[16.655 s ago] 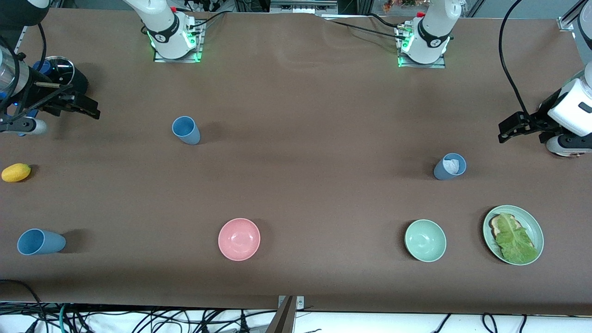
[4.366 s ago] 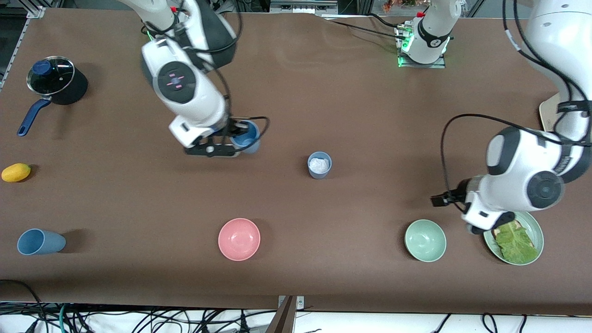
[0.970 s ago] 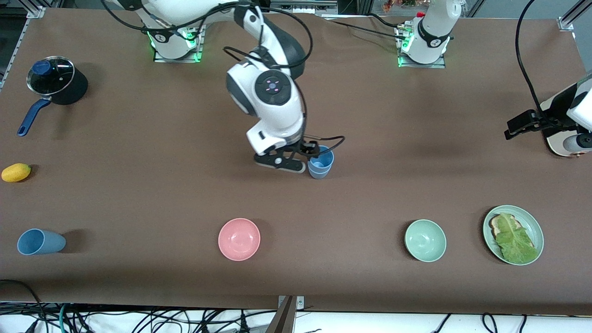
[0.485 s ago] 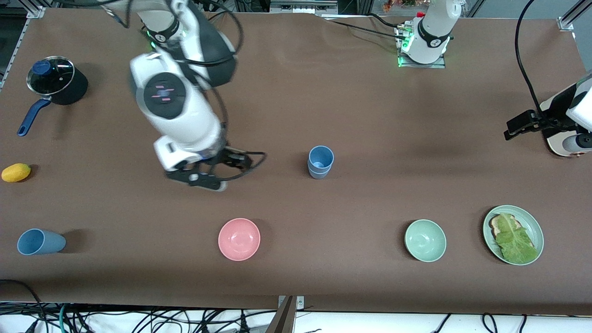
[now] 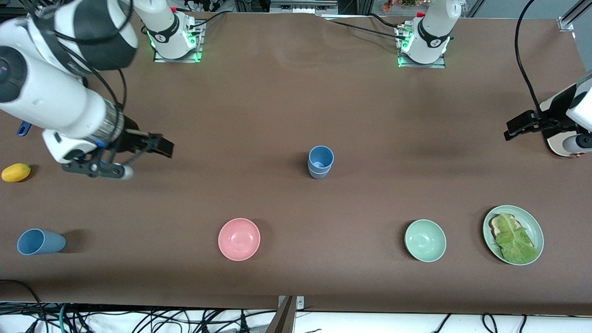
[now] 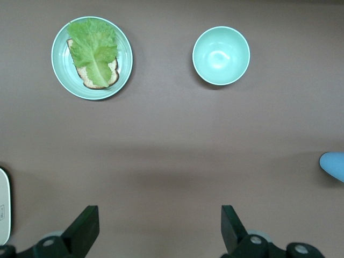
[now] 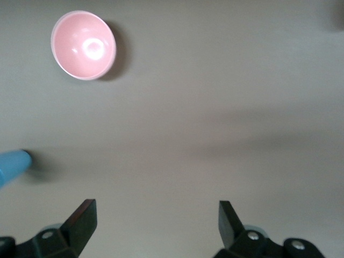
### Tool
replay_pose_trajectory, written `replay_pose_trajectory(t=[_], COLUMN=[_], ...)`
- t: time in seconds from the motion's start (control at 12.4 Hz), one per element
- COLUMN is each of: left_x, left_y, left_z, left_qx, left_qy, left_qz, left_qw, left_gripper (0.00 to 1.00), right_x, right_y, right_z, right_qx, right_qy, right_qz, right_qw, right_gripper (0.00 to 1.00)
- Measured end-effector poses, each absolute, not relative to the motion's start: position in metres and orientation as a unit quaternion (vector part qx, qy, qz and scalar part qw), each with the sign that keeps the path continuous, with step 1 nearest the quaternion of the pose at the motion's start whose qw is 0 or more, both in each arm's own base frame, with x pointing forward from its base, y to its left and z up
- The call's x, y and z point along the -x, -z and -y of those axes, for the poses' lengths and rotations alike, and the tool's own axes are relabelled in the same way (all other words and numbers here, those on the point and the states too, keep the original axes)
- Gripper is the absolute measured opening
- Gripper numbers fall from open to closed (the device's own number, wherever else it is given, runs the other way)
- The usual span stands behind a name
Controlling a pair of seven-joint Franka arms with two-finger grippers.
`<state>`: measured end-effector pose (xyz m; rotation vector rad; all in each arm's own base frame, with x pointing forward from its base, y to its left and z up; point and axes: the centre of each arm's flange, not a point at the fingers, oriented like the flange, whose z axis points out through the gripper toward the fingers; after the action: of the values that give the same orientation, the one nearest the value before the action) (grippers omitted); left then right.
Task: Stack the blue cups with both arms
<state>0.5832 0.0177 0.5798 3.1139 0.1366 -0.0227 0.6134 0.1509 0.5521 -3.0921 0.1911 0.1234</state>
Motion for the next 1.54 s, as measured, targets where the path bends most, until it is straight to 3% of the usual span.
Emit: replay_pose_trajectory(t=[0.4, 0.97, 1.54], left_x=[-0.583, -0.583, -0.583], left_y=[-0.58, -0.58, -0.58], left_z=[-0.017, -0.016, -0.016], left_qx=[-0.999, -0.999, -0.999], left_qy=[0.007, 0.007, 0.007], left_qz=[-0.043, -0.042, -0.041], left_qw=[0.012, 0.012, 0.012], left_gripper=[1.0, 1.0, 1.0], right_x=[-0.568, -0.567, -0.561], right_y=[-0.583, -0.586, -0.582], right_z=[-0.082, -0.03, -0.033], right_qx=[0.996, 0.994, 0.996], right_qy=[-0.04, -0.052, -0.073], right_qz=[-0.078, -0.09, -0.043], right_qw=[0.016, 0.036, 0.025], right_gripper=[1.0, 1.0, 1.0])
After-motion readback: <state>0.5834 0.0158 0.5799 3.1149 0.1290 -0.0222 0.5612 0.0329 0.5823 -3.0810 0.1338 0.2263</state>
